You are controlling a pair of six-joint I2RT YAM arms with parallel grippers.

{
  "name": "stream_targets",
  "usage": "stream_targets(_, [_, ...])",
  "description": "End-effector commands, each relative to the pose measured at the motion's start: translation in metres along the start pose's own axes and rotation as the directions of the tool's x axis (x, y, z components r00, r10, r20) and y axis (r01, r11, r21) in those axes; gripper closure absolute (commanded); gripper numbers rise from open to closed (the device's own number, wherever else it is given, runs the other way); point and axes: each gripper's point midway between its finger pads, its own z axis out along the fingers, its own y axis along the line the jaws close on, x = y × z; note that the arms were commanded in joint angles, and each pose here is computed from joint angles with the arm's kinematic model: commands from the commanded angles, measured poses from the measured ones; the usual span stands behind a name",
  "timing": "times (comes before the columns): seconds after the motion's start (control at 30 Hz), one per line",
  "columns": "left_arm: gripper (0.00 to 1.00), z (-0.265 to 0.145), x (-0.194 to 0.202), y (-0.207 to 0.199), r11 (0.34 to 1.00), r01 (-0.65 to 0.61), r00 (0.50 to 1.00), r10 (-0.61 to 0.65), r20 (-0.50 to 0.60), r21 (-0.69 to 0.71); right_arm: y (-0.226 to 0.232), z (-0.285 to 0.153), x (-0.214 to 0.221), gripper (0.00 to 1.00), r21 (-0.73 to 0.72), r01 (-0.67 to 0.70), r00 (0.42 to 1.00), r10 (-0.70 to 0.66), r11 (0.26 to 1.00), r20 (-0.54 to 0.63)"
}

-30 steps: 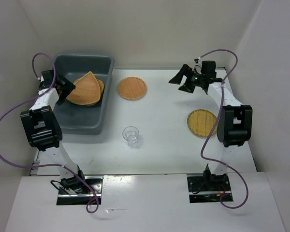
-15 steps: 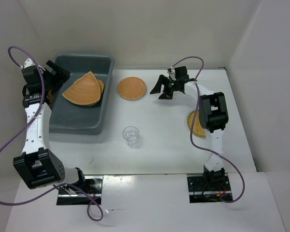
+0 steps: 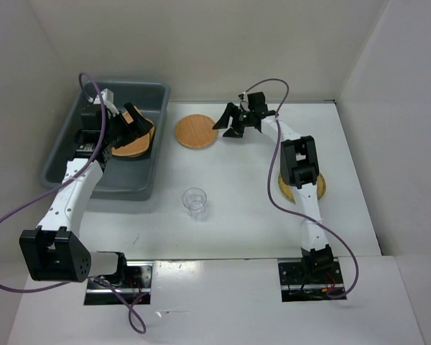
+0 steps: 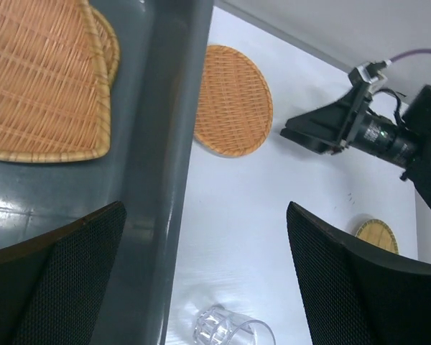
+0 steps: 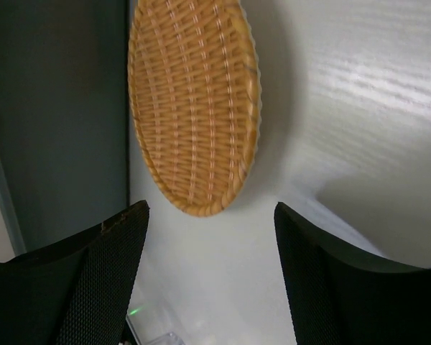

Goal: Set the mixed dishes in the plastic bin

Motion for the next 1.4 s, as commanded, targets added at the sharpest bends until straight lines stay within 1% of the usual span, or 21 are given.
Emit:
stream_targets(0.0, [0.01, -0.013, -0.008, -0.019, 0.995, -0.098, 0.994, 0.096, 0.055, 0.037, 0.013, 0.016, -0.004, 0.25, -0.023, -0.004, 1.000, 0.004, 1.000, -0.013])
stream_targets(0.07, [0.01, -0.014, -0.009, -0.030, 0.989, -0.134, 0.990, 0.131, 0.061, 0.056, 0.010, 0.020, -0.005, 0.26, -0.019, -0.009, 1.000, 0.009, 1.000, -0.017])
stream_targets(0.17, [0.01, -0.007, 0.006, -0.058, 0.959, -0.273, 0.962, 0.270, 0.050, 0.078, 0.007, 0.020, -0.011, 0.26, 0.018, -0.006, 1.000, 0.006, 1.000, -0.005])
stream_targets(0.27, [0.01, 0.005, 0.032, -0.101, 0.880, -0.459, 0.888, 0.457, 0.039, 0.121, 0.015, 0.010, -0.019, 0.26, 0.041, 0.014, 1.000, -0.015, 0.999, 0.024])
stream_targets(0.3, [0.01, 0.019, 0.042, -0.101, 0.859, -0.505, 0.863, 0.505, 0.021, 0.080, 0.012, 0.004, -0.019, 0.23, 0.050, 0.002, 1.000, -0.004, 0.999, 0.025])
stream_targets(0.33, [0.01, 0.022, 0.042, -0.114, 0.812, -0.578, 0.816, 0.576, 0.040, 0.085, 0.019, -0.014, -0.033, 0.23, 0.061, 0.009, 0.998, -0.014, 0.998, 0.069])
stream_targets(0.37, [0.01, 0.025, 0.059, -0.133, 0.771, -0.628, 0.777, 0.628, 0.037, 0.107, 0.020, -0.024, -0.039, 0.23, 0.072, -0.007, 0.996, 0.000, 0.997, 0.090])
stream_targets(0.4, [0.01, 0.041, 0.068, -0.130, 0.739, -0.672, 0.740, 0.672, 0.017, 0.051, 0.009, -0.032, -0.033, 0.20, 0.101, -0.035, 0.996, 0.027, 0.994, 0.085])
stream_targets(0.43, [0.01, 0.048, 0.074, -0.134, 0.687, -0.726, 0.687, 0.726, 0.016, 0.037, 0.005, -0.050, -0.048, 0.19, 0.094, -0.051, 0.990, 0.038, 0.994, 0.136])
stream_targets(0.47, [0.01, 0.052, 0.083, -0.144, 0.654, -0.755, 0.655, 0.755, 0.019, 0.040, 0.027, -0.081, -0.065, 0.18, 0.076, -0.032, 0.978, 0.016, 0.997, 0.208])
stream_targets(0.5, [0.01, 0.069, 0.097, -0.138, 0.622, -0.782, 0.622, 0.783, -0.016, 0.027, 0.008, -0.090, -0.053, 0.16, 0.091, -0.110, 0.974, 0.089, 0.990, 0.209])
stream_targets(0.53, [0.01, 0.076, 0.100, -0.134, 0.589, -0.808, 0.589, 0.808, -0.034, 0.000, -0.001, -0.118, -0.066, 0.13, 0.079, -0.143, 0.957, 0.118, 0.987, 0.267])
stream_targets(0.57, [0.01, 0.083, 0.103, -0.130, 0.574, -0.819, 0.573, 0.818, -0.051, -0.010, 0.029, -0.155, -0.083, 0.13, 0.018, -0.084, 0.936, 0.073, 0.996, 0.346])
stream_targets(0.67, [0.01, 0.106, 0.123, -0.126, 0.521, -0.853, 0.522, 0.849, -0.080, -0.025, 0.012, -0.206, -0.081, 0.10, 0.029, -0.117, 0.908, 0.095, 0.993, 0.408])
stream_targets(0.7, [0.01, 0.117, 0.133, -0.121, 0.516, -0.857, 0.515, 0.852, -0.095, -0.022, 0.024, -0.226, -0.077, 0.08, 0.031, -0.096, 0.900, 0.073, 0.995, 0.430])
stream_targets(0.93, [0.01, 0.157, 0.159, -0.108, 0.362, -0.927, 0.375, 0.912, -0.167, -0.101, 0.056, -0.296, -0.052, 0.06, 0.041, -0.019, 0.860, -0.004, 0.999, 0.510])
stream_targets(1.0, [0.01, 0.167, 0.173, -0.104, 0.324, -0.941, 0.336, 0.923, -0.186, -0.095, 0.060, -0.304, -0.047, 0.06, 0.043, -0.006, 0.857, -0.017, 0.999, 0.514])
stream_targets(1.07, [0.01, 0.176, 0.172, -0.111, 0.318, -0.943, 0.330, 0.928, -0.174, -0.098, 0.061, -0.312, -0.045, 0.06, 0.059, 0.004, 0.855, -0.034, 0.998, 0.518])
stream_targets(1.2, [0.01, 0.199, 0.186, -0.101, 0.217, -0.968, 0.241, 0.947, -0.214, -0.127, 0.063, -0.317, -0.034, 0.06, 0.055, 0.010, 0.860, -0.037, 0.998, 0.509])
stream_targets(1.23, [0.01, 0.201, 0.186, -0.095, 0.176, -0.975, 0.205, 0.950, -0.237, -0.136, 0.060, -0.315, -0.032, 0.06, 0.056, 0.002, 0.863, -0.030, 0.998, 0.504])
stream_targets(1.37, [0.01, 0.212, 0.194, -0.085, 0.091, -0.982, 0.134, 0.952, -0.274, -0.164, 0.066, -0.314, -0.020, 0.06, 0.007, 0.011, 0.868, -0.013, 1.000, 0.496])
